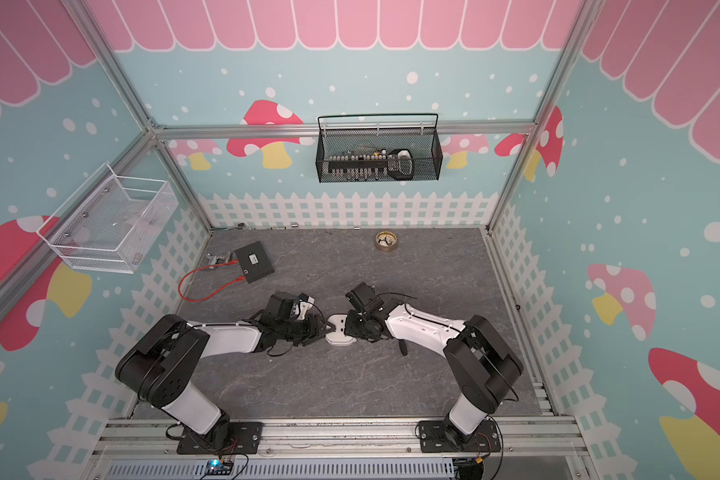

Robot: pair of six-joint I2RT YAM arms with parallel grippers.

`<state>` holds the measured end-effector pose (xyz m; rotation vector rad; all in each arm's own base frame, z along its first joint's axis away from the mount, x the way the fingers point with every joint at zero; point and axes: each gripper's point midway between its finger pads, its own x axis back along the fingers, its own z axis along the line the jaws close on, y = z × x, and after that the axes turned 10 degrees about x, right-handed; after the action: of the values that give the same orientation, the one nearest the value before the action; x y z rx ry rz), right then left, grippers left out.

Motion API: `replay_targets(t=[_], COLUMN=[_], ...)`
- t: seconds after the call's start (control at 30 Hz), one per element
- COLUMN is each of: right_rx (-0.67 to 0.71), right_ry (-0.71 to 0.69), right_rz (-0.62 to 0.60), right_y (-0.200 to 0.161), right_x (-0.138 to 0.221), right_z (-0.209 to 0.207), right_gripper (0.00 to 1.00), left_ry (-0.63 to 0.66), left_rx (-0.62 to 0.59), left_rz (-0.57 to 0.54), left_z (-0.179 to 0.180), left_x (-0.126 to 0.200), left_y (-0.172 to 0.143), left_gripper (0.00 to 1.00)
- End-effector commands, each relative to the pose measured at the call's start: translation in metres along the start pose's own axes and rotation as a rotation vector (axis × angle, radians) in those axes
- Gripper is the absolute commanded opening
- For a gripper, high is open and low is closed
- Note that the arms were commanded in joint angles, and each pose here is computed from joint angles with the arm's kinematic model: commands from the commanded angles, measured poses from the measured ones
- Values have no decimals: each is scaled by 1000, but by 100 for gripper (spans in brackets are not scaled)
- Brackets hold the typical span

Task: Remove the battery from the alarm
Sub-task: Install the cover on the alarm.

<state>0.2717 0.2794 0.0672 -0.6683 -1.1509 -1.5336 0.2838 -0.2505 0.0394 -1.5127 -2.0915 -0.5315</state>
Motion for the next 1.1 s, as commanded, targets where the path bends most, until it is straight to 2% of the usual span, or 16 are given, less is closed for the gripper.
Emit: replay_targets(t=[0.0,1.07], right_rx=[6,24], right_ry=[-8,14], right_rz=[-8,-17], right_y=[-3,5], right_x=[-1,-9], right_z=[3,15], right_gripper=[0,0], left_ry=[-22,-36], left_rx=[-15,-15], left_rz=[-11,-5], left_z=[-10,-12], left_x=[-1,-1], left_y=[5,5], left_gripper=[57,54])
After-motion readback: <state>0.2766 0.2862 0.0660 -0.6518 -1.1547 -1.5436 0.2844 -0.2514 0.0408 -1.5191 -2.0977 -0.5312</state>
